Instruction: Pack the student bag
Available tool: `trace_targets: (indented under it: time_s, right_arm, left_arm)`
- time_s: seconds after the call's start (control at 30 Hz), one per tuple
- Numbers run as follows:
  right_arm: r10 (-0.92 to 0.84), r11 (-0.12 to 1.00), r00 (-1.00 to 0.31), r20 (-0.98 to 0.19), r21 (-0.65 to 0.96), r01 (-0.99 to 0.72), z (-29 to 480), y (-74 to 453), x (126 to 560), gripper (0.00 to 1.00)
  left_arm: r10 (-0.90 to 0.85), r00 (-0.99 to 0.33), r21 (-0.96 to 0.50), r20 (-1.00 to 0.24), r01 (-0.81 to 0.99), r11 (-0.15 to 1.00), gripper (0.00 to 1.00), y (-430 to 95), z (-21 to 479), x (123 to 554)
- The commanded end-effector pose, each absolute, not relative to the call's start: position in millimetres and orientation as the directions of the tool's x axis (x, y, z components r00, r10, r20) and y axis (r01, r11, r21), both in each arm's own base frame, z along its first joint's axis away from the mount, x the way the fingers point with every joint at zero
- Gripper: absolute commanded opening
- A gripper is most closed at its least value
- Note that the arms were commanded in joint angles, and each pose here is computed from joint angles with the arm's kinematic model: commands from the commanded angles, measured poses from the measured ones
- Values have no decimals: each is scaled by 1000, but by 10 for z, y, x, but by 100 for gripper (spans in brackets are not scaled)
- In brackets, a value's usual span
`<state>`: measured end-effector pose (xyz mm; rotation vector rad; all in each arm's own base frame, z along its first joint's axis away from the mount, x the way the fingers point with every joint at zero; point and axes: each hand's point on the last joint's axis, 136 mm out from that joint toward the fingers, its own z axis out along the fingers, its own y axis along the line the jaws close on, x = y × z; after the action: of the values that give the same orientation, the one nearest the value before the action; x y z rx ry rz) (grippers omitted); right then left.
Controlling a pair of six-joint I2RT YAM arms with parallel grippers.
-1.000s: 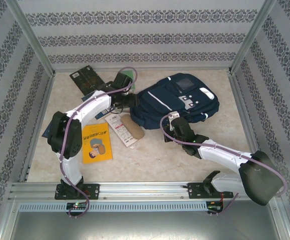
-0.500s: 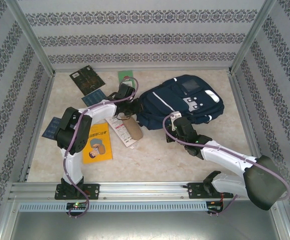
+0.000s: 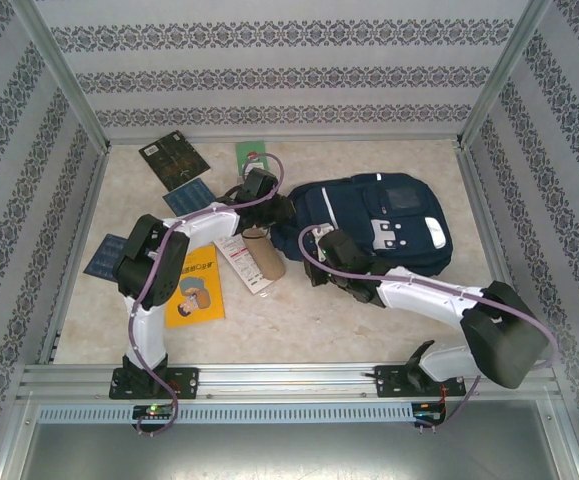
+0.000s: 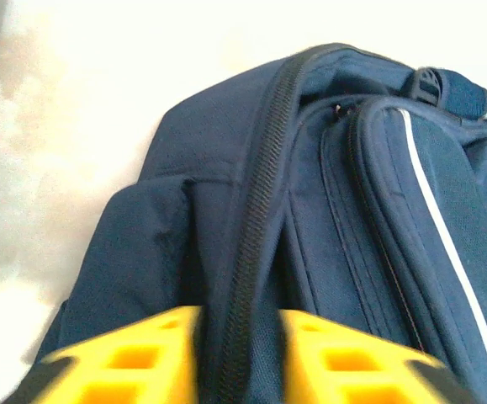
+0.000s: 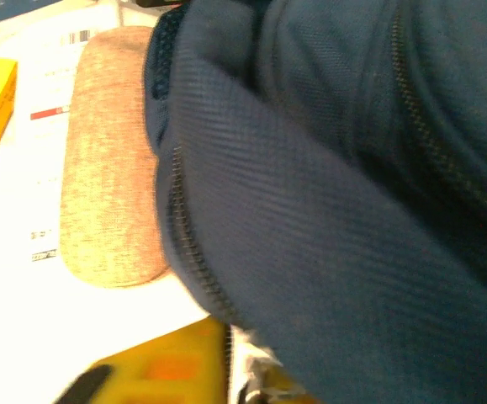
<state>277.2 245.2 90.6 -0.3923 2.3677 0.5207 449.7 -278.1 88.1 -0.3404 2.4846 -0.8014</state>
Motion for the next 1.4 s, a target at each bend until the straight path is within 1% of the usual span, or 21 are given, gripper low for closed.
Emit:
trace_targets:
  time_s: [0.0, 0.03, 0.1, 0.2, 0.37, 0.43, 0.5, 0.67, 0.73, 0.87, 1.0, 1.13, 1.37]
  right_arm:
    - [-42, 860, -716, -697, 339, -381, 1212, 2530, 2994, 34]
    - [-37, 859, -725, -687, 349, -375, 1208, 2511, 2989, 36]
    - [-15, 860, -739, -673, 369, -353, 1230, 2443, 2972, 40]
    - [44, 866, -756, -653, 403, -298, 1290, 2295, 2944, 48]
    - [130, 878, -772, -622, 434, -203, 1352, 2016, 2891, 49]
    - [140, 891, -770, -622, 418, -175, 1341, 1902, 2871, 49]
    - [154, 913, -764, -626, 387, -133, 1304, 1765, 2869, 48]
    - [205, 928, -758, -619, 369, -50, 1245, 1523, 2873, 46]
    - [216, 932, -754, -621, 362, -31, 1233, 1460, 2872, 46]
    - [227, 938, -748, -624, 347, -4, 1202, 1365, 2878, 46]
    - [236, 941, -755, -612, 336, 21, 1143, 1293, 2878, 46]
    - [238, 942, -758, -608, 335, 28, 1132, 1276, 2876, 45]
    - [244, 944, -752, -613, 328, 39, 1109, 1237, 2867, 45]
  left_arm:
    - [-310, -836, -546, -453, -15, 838, 49, -2715, 1216, 4364]
    - [-290, -836, -524, -466, -4, 852, 52, -2670, 1246, 4333]
    - [-246, -834, -481, -493, 26, 876, 54, -2585, 1315, 4244]
    - [-197, -840, -444, -506, 57, 894, 55, -2488, 1348, 4072]
    - [-109, -842, -383, -528, 121, 916, 55, -2463, 1314, 3764]
    - [-58, -839, -352, -542, 164, 922, 54, -2512, 1274, 3650]
    - [4, -833, -314, -554, 213, 925, 52, -2593, 1206, 3526]
    - [127, -808, -264, -575, 331, 906, 48, -2893, 1019, 3264]
    - [149, -796, -268, -586, 364, 892, 45, -3029, 965, 3194]
    - [139, -807, -327, -574, 381, 865, 41, -3266, 800, 3113]
    - [131, -805, -358, -578, 395, 846, 41, -3463, 724, 3090]
    - [107, -814, -380, -571, 377, 845, 40, -3562, 615, 3128]
    - [13, -814, -430, -581, 321, 843, 37, -3656, 527, 3257]
